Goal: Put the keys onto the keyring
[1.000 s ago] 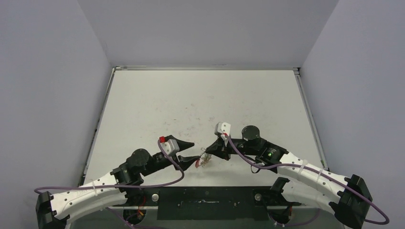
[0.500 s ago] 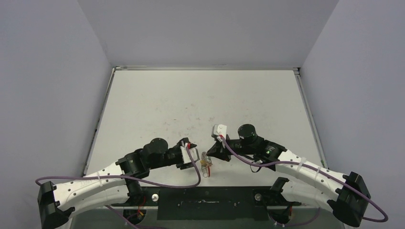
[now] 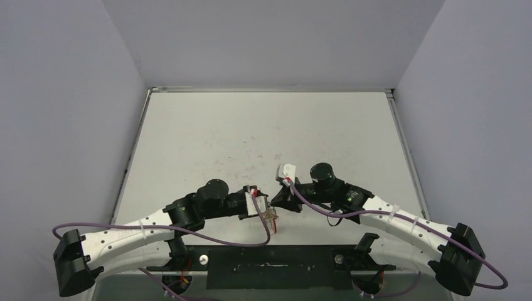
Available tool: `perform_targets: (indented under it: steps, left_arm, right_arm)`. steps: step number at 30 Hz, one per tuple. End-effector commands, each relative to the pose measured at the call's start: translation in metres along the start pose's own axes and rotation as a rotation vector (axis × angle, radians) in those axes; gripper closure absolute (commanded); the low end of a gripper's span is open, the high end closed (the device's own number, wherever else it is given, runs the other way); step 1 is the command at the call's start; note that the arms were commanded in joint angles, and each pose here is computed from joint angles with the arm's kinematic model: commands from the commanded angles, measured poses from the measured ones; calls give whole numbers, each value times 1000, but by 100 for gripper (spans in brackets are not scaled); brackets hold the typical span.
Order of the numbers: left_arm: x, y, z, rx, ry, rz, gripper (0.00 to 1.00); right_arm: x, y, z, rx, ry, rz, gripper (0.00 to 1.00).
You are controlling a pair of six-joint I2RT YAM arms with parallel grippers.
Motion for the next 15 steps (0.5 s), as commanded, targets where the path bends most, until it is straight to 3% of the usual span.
perform_targets:
  steps: [1, 9, 11, 14, 15]
  left_arm:
    - [16, -1, -10, -22, -64, 4, 70]
    - [4, -1, -17, -39, 19, 12, 72]
    - [4, -1, -18, -42, 17, 13, 79]
    - [3, -1, -20, -41, 19, 15, 99]
    - [3, -1, -20, -40, 20, 15, 100]
  right_arm:
    - [33, -6, 0, -6, -95, 56, 100]
    - [33, -6, 0, -11, -93, 55, 100]
    - [33, -6, 0, -10, -93, 55, 100]
    - [32, -6, 0, -13, -93, 54, 100]
    - [33, -6, 1, -15, -93, 55, 100]
Point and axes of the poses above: each gripper's point midway between its finger pads, its own z axis back along the fingers, its own y axis along the line the jaws close on, x = y × z, the point moved 4 cm from there along z, back along the fingers, and after that the axes turned 12 degrees about z, right-handed, at the moved point
